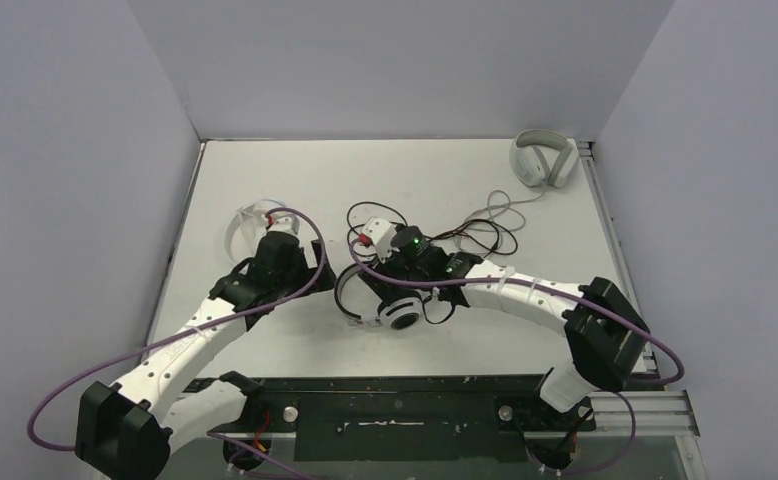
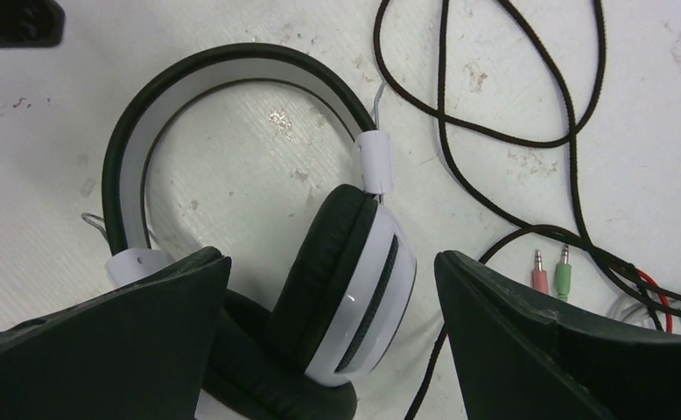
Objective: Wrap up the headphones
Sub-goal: Move the headphones to the center of the board, then pick up the headphones from the center of the board.
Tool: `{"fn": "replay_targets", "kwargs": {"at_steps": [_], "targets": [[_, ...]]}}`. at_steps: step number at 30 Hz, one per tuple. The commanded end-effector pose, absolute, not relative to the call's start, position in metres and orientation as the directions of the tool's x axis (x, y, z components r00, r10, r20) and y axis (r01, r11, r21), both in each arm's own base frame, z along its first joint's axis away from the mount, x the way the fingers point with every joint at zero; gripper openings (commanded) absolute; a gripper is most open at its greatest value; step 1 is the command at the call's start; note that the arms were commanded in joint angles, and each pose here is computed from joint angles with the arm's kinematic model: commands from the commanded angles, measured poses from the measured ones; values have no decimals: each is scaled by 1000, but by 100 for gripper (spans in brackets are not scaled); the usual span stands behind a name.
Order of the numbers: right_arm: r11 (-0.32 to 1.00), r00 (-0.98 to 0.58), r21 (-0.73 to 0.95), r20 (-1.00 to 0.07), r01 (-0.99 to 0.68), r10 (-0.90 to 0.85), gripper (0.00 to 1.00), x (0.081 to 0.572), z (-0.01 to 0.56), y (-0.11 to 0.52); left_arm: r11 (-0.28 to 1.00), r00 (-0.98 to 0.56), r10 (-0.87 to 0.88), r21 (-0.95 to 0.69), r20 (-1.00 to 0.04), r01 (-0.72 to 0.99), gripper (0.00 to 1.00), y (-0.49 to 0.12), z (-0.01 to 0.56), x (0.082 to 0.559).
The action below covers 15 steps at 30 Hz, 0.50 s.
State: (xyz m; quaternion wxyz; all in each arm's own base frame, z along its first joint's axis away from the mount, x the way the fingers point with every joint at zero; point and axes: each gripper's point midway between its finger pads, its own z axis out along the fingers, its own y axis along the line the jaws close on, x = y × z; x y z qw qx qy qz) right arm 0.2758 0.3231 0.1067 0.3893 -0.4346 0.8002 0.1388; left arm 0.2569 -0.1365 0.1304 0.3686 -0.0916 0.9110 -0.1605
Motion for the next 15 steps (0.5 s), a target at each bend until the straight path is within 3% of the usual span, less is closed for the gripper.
{"fn": "replay_targets", "kwargs": {"at_steps": [1, 10, 15], "targets": [[643, -239, -107, -872, -758, -427, 92, 280, 172, 324, 952, -722, -243, -301, -648, -51, 94, -130, 127, 253], [761, -307, -54, -895, -646, -324, 97, 281, 180, 295, 966, -757, -195, -254, -624, -39, 89, -150, 101, 261], [804, -382, -10, -876, -594, -293, 97, 291, 160, 302, 960, -741, -265, -241, -617, -143, 93, -143, 96, 267]]}}
